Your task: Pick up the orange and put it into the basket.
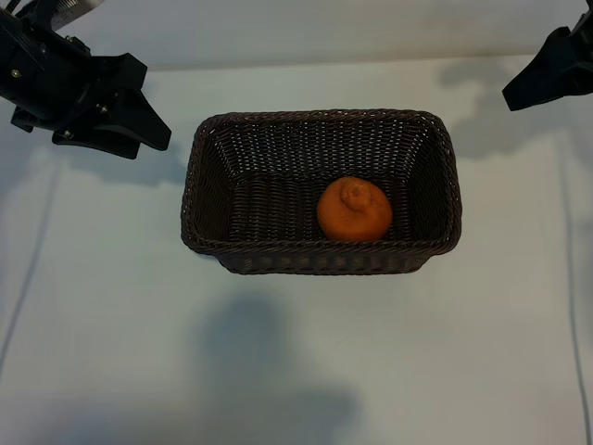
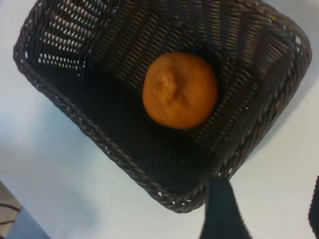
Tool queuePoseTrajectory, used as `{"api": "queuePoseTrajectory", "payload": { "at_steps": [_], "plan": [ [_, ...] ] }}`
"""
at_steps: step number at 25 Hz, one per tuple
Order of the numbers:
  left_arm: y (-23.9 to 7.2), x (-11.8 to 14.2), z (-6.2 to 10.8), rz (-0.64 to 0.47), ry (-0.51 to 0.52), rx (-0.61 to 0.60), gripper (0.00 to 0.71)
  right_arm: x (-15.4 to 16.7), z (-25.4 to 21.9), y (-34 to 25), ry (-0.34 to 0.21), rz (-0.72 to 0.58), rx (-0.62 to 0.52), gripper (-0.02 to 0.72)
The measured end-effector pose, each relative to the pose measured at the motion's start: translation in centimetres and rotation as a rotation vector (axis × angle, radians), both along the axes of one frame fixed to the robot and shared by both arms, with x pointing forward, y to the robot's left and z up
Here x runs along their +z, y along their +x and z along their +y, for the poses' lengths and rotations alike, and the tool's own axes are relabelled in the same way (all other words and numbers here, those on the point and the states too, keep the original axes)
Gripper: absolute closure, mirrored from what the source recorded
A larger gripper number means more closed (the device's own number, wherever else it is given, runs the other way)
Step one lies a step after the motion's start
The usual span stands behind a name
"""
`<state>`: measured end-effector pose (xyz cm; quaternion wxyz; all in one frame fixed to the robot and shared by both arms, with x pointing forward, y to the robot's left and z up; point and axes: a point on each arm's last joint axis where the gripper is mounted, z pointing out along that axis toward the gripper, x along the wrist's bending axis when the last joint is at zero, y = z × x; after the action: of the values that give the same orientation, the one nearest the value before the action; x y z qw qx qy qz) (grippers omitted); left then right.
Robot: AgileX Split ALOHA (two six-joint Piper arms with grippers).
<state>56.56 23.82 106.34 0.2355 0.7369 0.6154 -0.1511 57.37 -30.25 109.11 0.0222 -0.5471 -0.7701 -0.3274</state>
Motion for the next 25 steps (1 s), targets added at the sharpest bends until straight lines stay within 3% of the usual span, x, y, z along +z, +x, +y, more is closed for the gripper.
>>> {"api": "queuePoseTrajectory", "payload": {
  "at_steps": [25],
  "plan": [
    [0.0, 0.0, 0.0, 0.0, 0.0, 0.0, 0.238, 0.0, 0.01, 0.0, 0.012, 0.019, -0.028, 0.282]
  ]
}}
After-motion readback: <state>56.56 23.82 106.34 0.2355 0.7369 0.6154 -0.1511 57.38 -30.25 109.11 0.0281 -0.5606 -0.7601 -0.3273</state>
